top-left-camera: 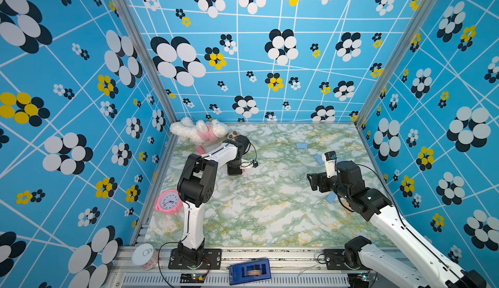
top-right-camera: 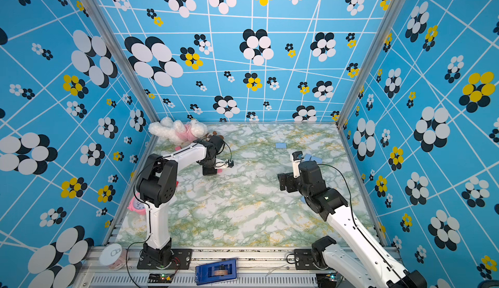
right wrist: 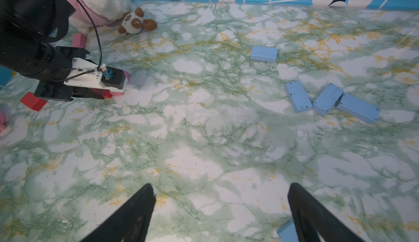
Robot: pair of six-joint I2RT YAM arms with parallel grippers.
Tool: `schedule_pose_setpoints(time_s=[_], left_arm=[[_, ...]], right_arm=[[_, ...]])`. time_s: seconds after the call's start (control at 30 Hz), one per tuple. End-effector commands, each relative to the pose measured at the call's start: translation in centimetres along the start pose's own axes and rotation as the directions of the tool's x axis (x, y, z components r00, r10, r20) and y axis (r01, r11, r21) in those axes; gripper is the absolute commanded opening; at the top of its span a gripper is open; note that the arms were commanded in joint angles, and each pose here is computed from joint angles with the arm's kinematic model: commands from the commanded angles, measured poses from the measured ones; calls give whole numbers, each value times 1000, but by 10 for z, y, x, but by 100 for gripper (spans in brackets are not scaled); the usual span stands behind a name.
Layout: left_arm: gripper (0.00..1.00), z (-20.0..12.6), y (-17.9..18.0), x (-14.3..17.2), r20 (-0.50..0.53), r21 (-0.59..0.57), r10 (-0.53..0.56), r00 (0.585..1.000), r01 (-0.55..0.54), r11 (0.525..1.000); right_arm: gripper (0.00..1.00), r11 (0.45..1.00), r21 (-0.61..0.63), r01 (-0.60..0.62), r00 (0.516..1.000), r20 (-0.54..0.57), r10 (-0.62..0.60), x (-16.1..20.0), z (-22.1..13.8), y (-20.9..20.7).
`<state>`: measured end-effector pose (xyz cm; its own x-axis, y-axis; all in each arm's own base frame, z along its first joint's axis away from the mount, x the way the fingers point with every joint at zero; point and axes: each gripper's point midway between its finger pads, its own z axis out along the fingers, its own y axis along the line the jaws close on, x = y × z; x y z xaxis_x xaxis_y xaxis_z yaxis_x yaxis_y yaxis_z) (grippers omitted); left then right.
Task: Assemble the letter t with building blocks
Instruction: Assemble the building block at the center of the board.
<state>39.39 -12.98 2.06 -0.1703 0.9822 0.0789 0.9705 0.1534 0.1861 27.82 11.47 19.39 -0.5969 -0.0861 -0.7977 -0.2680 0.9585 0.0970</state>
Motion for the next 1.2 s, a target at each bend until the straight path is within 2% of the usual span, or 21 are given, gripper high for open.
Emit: schedule_pose_setpoints(time_s=[0.0, 0.43, 0.73, 0.8, 0.83, 0.87, 0.9, 1.03, 1.17], left_arm=[[32, 9, -2, -2, 3, 32, -22, 1000, 22, 999], [42, 11, -1, -6, 16, 37, -52, 998, 52, 998], [42, 4, 0, -5, 23, 29, -76, 997, 75, 997], [51, 2, -2, -5, 28, 30, -82, 996, 81, 996], [60, 1, -4, -4, 29, 34, -85, 996, 84, 996], [74, -1, -5, -3, 32, 33, -92, 995, 91, 995], [98, -3, -6, -3, 36, 34, -95, 995, 94, 995], [99, -23, -11, -6, 85, 21, -118, 989, 117, 993], [99, -60, -15, -11, 152, -36, -117, 981, 124, 992]], right_arm=[[95, 1000, -24, 3, 999, 38, -2, -8, -5, 6], [95, 1000, -31, 1, 999, 41, 0, -9, -4, 7], [95, 1000, -30, 1, 999, 43, 0, -8, -4, 6], [95, 1000, -30, 1, 999, 43, 0, -8, -4, 6], [95, 1000, -29, 0, 999, 43, 1, -8, -4, 6], [95, 1000, -29, 1, 999, 44, 1, -8, -4, 6], [95, 1000, -28, 2, 999, 45, -1, -9, -5, 6], [96, 1000, -25, 4, 999, 52, -3, -11, -6, 6], [97, 1000, -23, 8, 999, 54, -7, -11, -6, 5]])
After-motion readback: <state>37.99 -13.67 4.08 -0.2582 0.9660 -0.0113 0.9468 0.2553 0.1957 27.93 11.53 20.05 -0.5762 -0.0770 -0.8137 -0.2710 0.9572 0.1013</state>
